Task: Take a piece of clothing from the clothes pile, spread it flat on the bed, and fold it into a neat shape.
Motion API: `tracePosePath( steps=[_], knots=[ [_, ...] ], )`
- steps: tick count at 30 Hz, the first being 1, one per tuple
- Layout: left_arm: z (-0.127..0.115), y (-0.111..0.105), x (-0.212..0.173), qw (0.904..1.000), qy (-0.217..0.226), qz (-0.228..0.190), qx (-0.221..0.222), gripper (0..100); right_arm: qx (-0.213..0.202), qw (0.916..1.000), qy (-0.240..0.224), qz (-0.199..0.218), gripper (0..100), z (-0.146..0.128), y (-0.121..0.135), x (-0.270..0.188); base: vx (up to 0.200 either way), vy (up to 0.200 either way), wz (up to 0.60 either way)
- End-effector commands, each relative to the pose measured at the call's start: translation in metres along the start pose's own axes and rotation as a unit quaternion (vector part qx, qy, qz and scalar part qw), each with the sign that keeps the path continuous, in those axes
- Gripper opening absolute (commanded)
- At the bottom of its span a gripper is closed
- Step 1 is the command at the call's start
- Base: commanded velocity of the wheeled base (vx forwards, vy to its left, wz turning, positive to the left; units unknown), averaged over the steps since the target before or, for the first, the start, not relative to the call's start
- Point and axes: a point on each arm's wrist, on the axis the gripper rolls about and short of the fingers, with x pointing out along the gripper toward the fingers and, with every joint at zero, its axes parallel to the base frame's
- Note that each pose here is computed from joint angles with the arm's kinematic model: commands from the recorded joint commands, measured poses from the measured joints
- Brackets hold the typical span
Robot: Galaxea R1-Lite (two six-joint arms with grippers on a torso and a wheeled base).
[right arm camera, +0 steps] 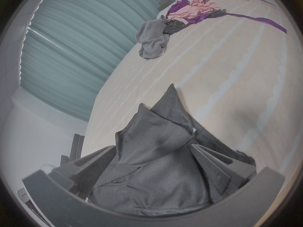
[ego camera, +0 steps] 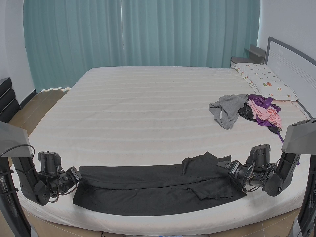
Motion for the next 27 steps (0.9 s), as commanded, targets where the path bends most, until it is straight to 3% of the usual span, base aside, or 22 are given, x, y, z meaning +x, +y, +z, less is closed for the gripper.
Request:
tracePosePath(
  steps=[1,17,18,27],
  knots=[
    [0.006,-0.006,-0.002,0.9998,-0.015,-0.012,-0.009,0,0.004,1.0000,0.000,-0.008,100,0.003,-0.001,0.007,0.000,0.000,0.00],
    [0.008,-0.008,0.000,0.9996,-0.018,-0.018,-0.015,0,0.011,0.9997,-0.001,-0.022,100,0.006,-0.001,0.028,0.000,0.000,0.00],
    [0.008,-0.009,0.000,0.9995,-0.018,-0.019,-0.015,0,0.011,0.9997,-0.002,-0.022,0,0.007,-0.001,0.030,0.000,0.000,0.00],
    [0.012,-0.011,0.001,0.9993,-0.026,-0.023,-0.016,0,0.011,0.9994,-0.021,-0.025,0,0.011,0.003,0.026,0.000,0.000,0.00]
  ],
)
